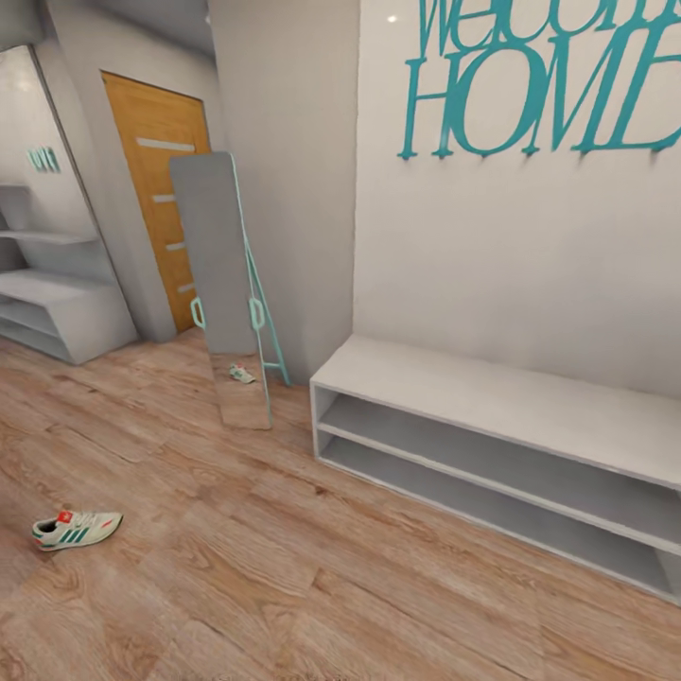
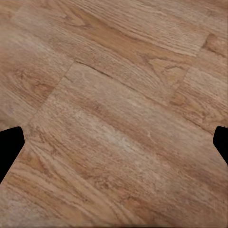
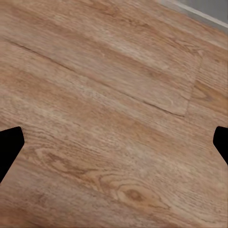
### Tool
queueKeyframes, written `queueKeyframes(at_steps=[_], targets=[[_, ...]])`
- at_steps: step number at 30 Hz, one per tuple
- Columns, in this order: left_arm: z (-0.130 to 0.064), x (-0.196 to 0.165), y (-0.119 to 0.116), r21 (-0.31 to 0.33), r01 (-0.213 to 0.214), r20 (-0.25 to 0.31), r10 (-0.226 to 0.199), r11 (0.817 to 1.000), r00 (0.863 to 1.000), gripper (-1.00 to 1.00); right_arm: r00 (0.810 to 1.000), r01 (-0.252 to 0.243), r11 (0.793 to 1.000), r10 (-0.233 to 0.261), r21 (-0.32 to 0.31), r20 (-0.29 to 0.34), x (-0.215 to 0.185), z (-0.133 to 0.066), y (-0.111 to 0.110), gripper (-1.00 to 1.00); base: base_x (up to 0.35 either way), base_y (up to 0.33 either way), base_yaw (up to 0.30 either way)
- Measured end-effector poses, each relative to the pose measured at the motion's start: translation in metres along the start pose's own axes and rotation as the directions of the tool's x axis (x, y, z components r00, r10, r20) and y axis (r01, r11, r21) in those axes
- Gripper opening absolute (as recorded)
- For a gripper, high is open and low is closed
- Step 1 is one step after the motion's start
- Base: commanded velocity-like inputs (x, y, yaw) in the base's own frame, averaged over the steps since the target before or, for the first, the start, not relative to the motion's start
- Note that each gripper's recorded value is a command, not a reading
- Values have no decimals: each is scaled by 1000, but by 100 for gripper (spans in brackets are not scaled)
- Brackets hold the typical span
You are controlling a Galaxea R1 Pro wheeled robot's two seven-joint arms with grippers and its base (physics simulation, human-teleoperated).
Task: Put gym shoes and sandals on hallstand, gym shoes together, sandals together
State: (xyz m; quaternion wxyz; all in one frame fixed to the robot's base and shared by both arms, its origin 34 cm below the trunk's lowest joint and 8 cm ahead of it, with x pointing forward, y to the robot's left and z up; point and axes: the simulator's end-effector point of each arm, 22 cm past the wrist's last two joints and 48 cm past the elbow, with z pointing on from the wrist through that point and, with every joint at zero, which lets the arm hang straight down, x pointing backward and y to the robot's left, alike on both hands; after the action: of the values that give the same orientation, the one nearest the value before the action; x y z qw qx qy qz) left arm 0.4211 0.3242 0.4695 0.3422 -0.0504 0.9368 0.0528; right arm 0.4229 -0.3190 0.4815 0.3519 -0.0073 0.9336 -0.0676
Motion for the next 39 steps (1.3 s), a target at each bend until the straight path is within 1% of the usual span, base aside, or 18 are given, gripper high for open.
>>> queueKeyframes(at_steps=[14,16,23,39], targets=[[19,22,2,-8,1,-9,-1,1000,1000,100,1000,1,1000,-1,-2,-9,23,18,4,100,0,0,252],[21,25,4,-15,15,-9,-15,1000,1000,100,1000,1,1000,-1,-2,-9,25,20,5,100,0,0,277],[31,34,4,-21,31,-8,-31,999,999,100,1000,1,1000,-1,-2,-9,35,29,6,100,0,0,278],[52,58,2,-22,36,-8,-36,999,999,100,1000,3,1000,-3,-3,-18,64,49,12,100,0,0,279]])
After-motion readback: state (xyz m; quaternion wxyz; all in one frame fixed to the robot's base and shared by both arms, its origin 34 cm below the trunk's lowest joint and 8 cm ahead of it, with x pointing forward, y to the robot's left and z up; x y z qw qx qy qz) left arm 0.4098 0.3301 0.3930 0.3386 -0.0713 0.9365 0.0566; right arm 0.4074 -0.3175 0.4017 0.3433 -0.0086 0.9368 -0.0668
